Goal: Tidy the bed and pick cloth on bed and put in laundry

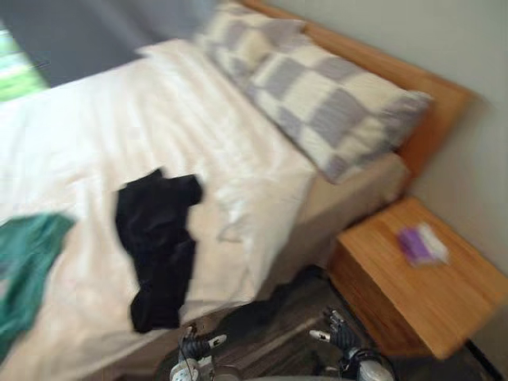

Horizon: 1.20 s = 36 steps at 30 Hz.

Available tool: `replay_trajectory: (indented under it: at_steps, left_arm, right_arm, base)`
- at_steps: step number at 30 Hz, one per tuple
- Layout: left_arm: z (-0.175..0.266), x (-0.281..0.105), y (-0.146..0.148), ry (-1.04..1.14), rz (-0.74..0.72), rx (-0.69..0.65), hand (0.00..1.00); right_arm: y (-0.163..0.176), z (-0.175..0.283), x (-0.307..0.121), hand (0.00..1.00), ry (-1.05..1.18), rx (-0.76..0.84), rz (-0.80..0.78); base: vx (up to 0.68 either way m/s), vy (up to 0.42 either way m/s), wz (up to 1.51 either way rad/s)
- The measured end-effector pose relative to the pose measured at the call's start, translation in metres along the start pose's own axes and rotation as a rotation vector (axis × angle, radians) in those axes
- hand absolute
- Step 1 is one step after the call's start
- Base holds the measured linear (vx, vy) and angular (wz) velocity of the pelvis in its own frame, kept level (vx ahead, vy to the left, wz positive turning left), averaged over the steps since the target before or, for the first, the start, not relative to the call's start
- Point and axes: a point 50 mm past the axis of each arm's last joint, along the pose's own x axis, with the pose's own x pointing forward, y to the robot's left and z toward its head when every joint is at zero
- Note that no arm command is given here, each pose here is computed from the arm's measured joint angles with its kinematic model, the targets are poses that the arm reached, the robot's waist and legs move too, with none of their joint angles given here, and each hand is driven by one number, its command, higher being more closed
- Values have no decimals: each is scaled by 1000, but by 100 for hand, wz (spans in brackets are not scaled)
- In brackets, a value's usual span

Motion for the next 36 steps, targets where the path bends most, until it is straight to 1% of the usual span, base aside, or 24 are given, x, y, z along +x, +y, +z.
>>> replay_trajectory:
  at_steps: [1,5,6,7,10,11,13,15,17,19,20,22,26,27,29,30,31,32,33,34,35,36]
  left_arm:
    - [0,0,-2,1,-24,24,0]
    - [-2,-2,24,12,-11,91,0]
    - [-5,-2,29,28,-11,111,0]
    - [-5,-2,30,29,-13,113,0]
    - [-8,-2,30,57,-30,145,0]
    - [-5,1,28,63,-42,174,0]
    - [-5,2,33,90,-33,210,0]
    - [-7,3,33,109,-21,194,0]
    - [-8,2,34,112,5,148,0]
    - [-11,0,38,119,22,141,0]
    - [-12,-1,46,121,54,130,0]
    - [-16,-3,49,132,84,97,0]
    - [-18,-2,27,137,54,-3,0]
    - [-19,-2,23,138,43,-16,0]
    - [-19,-3,23,128,32,-15,0]
    - [-22,-7,27,124,39,-17,0]
    - [-23,-10,32,116,49,-9,0]
    - [-25,-12,36,114,57,-6,0]
    - [-29,-15,41,122,69,1,0]
    - [-31,-17,44,129,73,3,0]
    - [-39,-22,48,150,79,2,0]
    - [-39,-23,51,150,82,4,0]
  right_arm:
    - [-4,3,1,0,-1,1,-14]
    - [-3,-1,3,0,37,84,-54]
    - [-8,-9,0,0,67,126,-98]
    - [-9,-9,0,0,71,138,-108]
    - [-20,-24,-10,0,106,272,-205]
    - [-20,-32,-14,0,119,324,-238]
    - [-18,-31,-14,0,98,390,-266]
    - [-18,-32,-15,0,82,438,-301]
    - [-24,-34,-20,0,48,519,-388]
    - [-26,-37,-24,0,36,574,-441]
    - [-23,-46,-30,0,43,660,-506]
    - [-27,-53,-36,0,53,714,-580]
    - [-54,-41,-42,0,-23,728,-743]
    - [-65,-38,-47,0,-49,736,-807]
    - [-86,-23,-56,0,-135,745,-921]
    - [-98,-6,-59,0,-216,735,-962]
    - [-113,21,-65,0,-336,687,-995]
    - [-124,42,-70,0,-430,651,-1006]
    - [-137,77,-81,0,-578,585,-1006]
    - [-141,90,-86,0,-630,558,-1002]
    - [-147,127,-98,0,-767,469,-975]
    - [-148,141,-102,0,-810,426,-965]
  base:
    - [32,71,179]
    - [26,152,93]
    - [22,113,53]
    - [33,113,69]
    - [-26,81,78]
    - [-49,87,98]
    - [37,-31,100]
    - [49,-36,62]
    - [91,-85,-2]
    - [137,-183,-32]
    - [165,-254,-41]
    - [171,-310,-68]
    - [89,-215,-31]
    - [53,-191,28]
    - [33,-118,33]
    - [-8,-56,24]
    - [-37,-26,24]
    - [-48,-17,29]
    - [-51,-6,19]
    - [-35,-4,23]
    - [-18,-1,20]
    - [-7,3,23]
